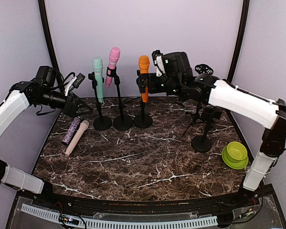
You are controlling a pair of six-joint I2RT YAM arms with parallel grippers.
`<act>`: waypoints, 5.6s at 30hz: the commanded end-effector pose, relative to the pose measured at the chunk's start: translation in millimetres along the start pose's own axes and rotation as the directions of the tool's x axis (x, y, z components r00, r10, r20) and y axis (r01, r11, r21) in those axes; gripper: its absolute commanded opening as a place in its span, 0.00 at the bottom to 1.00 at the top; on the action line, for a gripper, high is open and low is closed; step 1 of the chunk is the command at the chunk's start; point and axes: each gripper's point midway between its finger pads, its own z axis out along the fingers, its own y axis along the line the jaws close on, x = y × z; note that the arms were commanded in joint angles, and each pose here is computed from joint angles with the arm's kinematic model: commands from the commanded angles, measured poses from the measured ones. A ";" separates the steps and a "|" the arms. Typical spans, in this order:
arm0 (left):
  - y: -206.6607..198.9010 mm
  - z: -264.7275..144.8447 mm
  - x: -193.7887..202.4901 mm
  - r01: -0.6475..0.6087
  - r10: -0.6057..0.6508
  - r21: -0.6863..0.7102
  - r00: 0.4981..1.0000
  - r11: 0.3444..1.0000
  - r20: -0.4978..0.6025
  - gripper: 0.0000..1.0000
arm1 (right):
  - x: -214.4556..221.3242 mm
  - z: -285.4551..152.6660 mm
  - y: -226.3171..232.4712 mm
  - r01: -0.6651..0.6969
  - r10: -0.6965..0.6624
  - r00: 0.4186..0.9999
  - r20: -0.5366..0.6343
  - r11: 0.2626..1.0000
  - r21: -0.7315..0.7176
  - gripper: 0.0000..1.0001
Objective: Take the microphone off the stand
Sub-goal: Move the microphone stand with the microphone to the center of the board, then hold the microphone stand, then remove the microphone from the microphone stand, then adjust the microphone stand at the center of the board.
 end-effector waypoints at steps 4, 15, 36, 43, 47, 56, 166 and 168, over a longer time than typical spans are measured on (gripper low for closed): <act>-9.0 -9.5 -2.7 -0.035 0.035 0.011 0.999 0.999 0.034 0.99 | -10.3 37.3 6.0 0.134 -0.146 0.983 0.108 0.984 0.115 0.99; -6.8 -12.0 -3.6 -0.052 0.053 -0.012 0.998 0.999 0.033 0.99 | -19.1 62.4 -15.9 0.155 -0.213 0.952 0.220 0.955 0.254 0.83; -10.9 -18.6 -6.1 -0.095 0.096 -0.031 0.994 0.995 0.046 0.99 | -39.0 75.8 -10.7 0.161 -0.182 0.954 0.240 0.982 0.103 0.14; -15.2 -18.8 -3.3 -0.096 0.096 -0.016 0.994 0.995 0.059 0.99 | -51.8 36.7 18.7 0.181 -0.178 0.946 0.270 0.983 0.017 0.08; -17.6 -18.9 -2.2 -0.094 0.094 -0.003 0.994 0.996 0.063 0.99 | -49.9 6.3 39.4 0.174 -0.154 0.946 0.286 0.984 -0.047 0.07; -26.6 -21.4 -4.3 -0.111 0.108 0.027 0.990 0.993 0.093 0.99 | -23.4 -37.0 78.0 0.151 -0.097 0.959 0.267 0.971 -0.187 0.02; -98.5 12.8 -13.1 -0.644 0.579 0.282 0.764 0.711 0.283 0.99 | -89.9 -161.9 193.2 0.251 0.059 0.900 0.432 0.741 -0.623 0.04; -96.5 22.9 -18.8 -0.650 0.586 0.292 0.760 0.702 0.281 0.99 | -85.7 -159.1 192.8 0.249 0.054 0.903 0.426 0.742 -0.622 0.04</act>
